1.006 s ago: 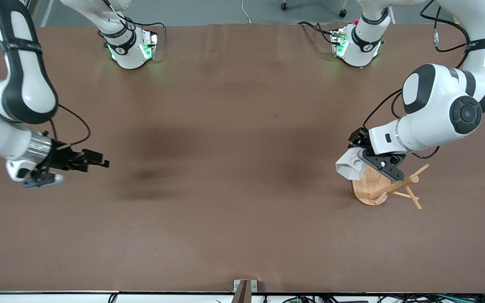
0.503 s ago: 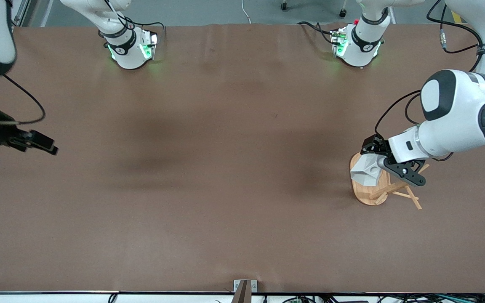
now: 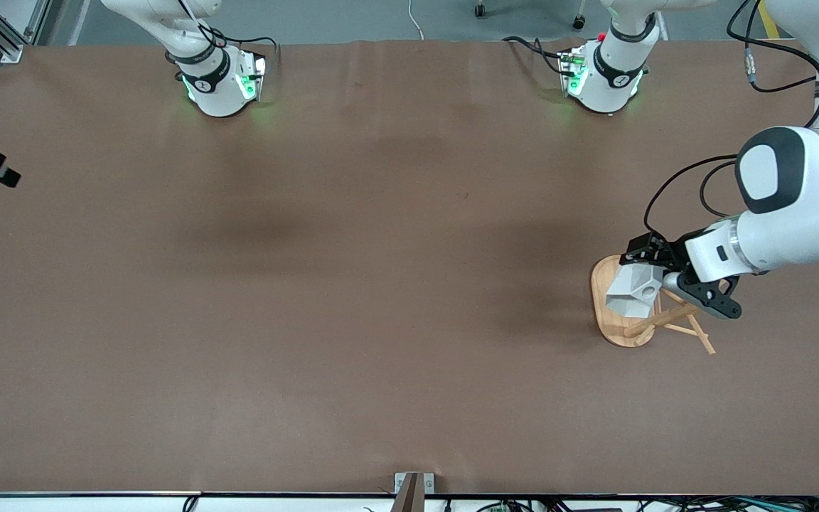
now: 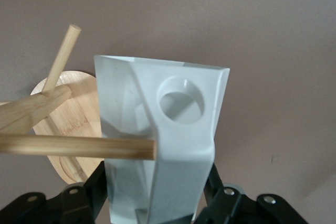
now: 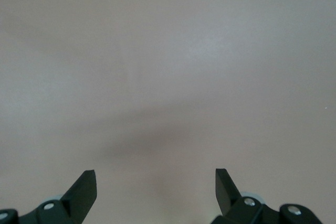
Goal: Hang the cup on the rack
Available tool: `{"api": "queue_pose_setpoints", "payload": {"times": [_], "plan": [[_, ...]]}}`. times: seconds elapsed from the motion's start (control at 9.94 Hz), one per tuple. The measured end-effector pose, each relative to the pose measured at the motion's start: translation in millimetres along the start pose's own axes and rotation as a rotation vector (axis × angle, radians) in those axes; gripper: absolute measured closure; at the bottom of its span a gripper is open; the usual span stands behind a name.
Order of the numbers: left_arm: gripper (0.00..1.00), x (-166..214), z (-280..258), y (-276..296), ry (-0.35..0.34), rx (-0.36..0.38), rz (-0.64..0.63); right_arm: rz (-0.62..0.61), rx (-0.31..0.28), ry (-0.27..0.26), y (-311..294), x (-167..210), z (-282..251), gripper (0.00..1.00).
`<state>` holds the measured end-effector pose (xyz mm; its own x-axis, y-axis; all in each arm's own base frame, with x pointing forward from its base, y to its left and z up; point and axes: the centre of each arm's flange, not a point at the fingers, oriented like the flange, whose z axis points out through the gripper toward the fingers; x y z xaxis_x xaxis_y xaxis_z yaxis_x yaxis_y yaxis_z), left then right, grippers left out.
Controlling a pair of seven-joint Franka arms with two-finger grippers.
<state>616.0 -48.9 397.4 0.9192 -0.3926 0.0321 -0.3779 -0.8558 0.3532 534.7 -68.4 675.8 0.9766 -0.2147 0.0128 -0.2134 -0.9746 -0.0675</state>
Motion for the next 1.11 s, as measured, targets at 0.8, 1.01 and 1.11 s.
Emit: {"api": "queue_pose_setpoints", "payload": {"times": [0.8,1.01,1.11], "plan": [[0.25,-14.3,22.3,-37.3,0.035,-0.162,-0.032,0.012,-0.031,-0.018,11.2,4.4,5.1,0.0],[0.25,-16.5,25.5,-48.7,0.061,-0.198,-0.044,0.013,-0.031,-0.018,12.1,4.7,5.3,0.0],[0.25,-17.1,26.5,-53.7,0.075,-0.213,-0.048,0.013,-0.031,-0.019,12.2,4.7,5.4,0.0]]}}
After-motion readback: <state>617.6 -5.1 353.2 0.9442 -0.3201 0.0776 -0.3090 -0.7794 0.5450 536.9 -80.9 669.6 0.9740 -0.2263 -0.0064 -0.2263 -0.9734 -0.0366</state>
